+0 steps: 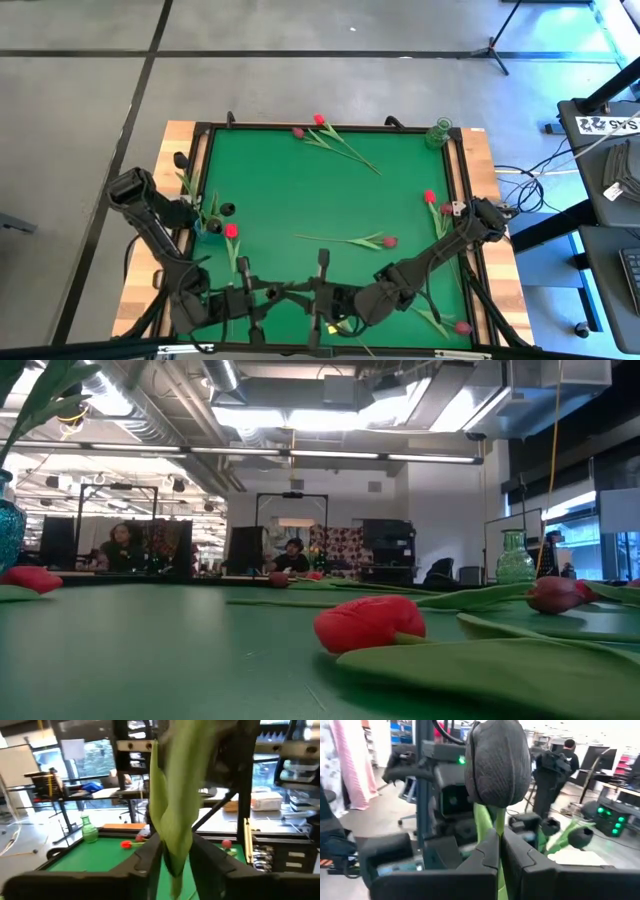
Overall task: Sort flowers into vase by color
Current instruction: Put the black tulip into the blue vase
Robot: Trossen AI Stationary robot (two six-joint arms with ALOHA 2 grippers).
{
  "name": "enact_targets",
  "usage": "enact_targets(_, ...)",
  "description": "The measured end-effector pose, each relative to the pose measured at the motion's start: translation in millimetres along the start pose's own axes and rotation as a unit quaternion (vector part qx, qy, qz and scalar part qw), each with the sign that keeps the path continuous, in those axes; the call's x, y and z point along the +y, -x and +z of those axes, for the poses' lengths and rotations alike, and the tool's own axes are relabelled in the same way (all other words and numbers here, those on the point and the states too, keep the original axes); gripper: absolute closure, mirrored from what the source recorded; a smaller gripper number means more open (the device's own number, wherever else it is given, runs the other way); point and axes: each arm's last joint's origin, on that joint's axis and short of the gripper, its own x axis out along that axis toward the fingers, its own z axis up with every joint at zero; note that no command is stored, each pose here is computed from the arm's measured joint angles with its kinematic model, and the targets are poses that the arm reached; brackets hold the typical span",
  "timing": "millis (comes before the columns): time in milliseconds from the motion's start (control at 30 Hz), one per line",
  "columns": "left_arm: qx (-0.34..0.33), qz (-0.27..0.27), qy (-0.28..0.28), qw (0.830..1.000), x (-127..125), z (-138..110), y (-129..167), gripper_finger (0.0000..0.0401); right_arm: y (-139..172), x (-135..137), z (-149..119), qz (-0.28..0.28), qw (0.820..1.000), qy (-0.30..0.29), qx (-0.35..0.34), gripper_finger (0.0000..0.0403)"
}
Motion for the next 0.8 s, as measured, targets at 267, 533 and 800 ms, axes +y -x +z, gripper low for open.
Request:
enact_targets(267, -0.003, 0.001, -0.009, 1.000, -1, 2, 4, 0.0368, -3, -3, -2, 0.006, 1.000, 0.005, 0.007, 0.0394)
enact_targets(533, -0.010, -0.027, 0.004, 1.000, 0, 3, -4, 0.0396, -4, -3, -3, 0.019, 1.000, 0.007, 0.009, 0.0315)
enact_targets(800, -0.014, 0.005, -0.019, 1.000, 33, 52, 44, 0.0399, 20, -1, 27, 0.033, 0.999, 0.014, -0.025, 0.0210)
